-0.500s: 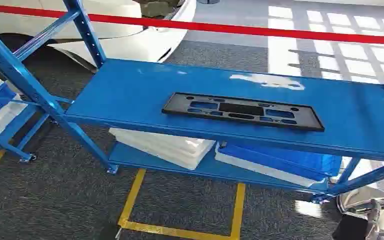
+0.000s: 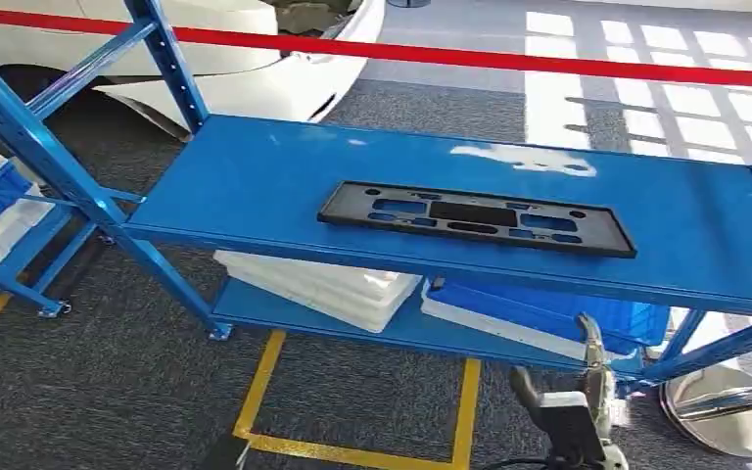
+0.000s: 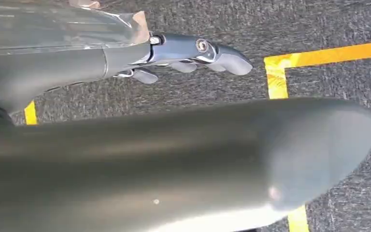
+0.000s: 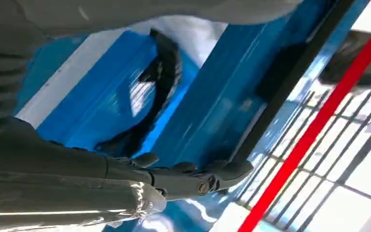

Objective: Take the parts from the cabinet and place them on the table.

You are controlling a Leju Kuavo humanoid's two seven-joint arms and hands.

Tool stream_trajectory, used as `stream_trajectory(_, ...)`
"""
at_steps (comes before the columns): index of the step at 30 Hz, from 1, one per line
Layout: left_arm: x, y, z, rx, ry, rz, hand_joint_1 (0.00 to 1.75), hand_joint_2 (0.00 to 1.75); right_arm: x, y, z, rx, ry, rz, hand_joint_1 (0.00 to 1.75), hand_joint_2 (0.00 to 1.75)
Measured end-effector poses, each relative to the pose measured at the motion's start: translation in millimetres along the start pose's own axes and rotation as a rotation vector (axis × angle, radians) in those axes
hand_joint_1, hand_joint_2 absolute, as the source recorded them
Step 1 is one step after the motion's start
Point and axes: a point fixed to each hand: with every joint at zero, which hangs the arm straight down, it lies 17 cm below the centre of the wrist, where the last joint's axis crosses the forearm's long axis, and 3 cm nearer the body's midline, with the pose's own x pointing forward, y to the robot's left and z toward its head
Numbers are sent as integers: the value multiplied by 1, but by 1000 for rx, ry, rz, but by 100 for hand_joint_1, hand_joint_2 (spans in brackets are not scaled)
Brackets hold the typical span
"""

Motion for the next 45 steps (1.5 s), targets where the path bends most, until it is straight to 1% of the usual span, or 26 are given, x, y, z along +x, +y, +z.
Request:
stream_trajectory(5,4,-2,-1,-11,-8,-18,0,0,48,54,6,144,-109,-57,0,175)
stream_trajectory(10,8,-6,-2,-24,-17,-38,0,0,99,102,24,284,-225,-122,0,175)
stream_trajectory(13,11,-7,-3,-31,-24,-49,0,0,127,123,36,363,-291,-158,0,175)
stream_trajectory(16,18,-12,-2,-56,-54,-50,0,0,141,135,44,417,-342,-168,0,175)
stream_trajectory(20,29,-25,2,-119,-132,-80,0,0,148,137,47,433,-381,-153,0,175)
stream_trajectory(27,33,-38,8,-178,-178,-111,0,0,151,126,42,387,-373,-158,0,175)
stream_trajectory(33,30,-50,14,-234,-184,-100,0,0,152,121,39,362,-370,-150,0,175)
stream_trajectory(45,28,-52,15,-243,-183,-110,0,0,146,113,35,318,-367,-95,0,175)
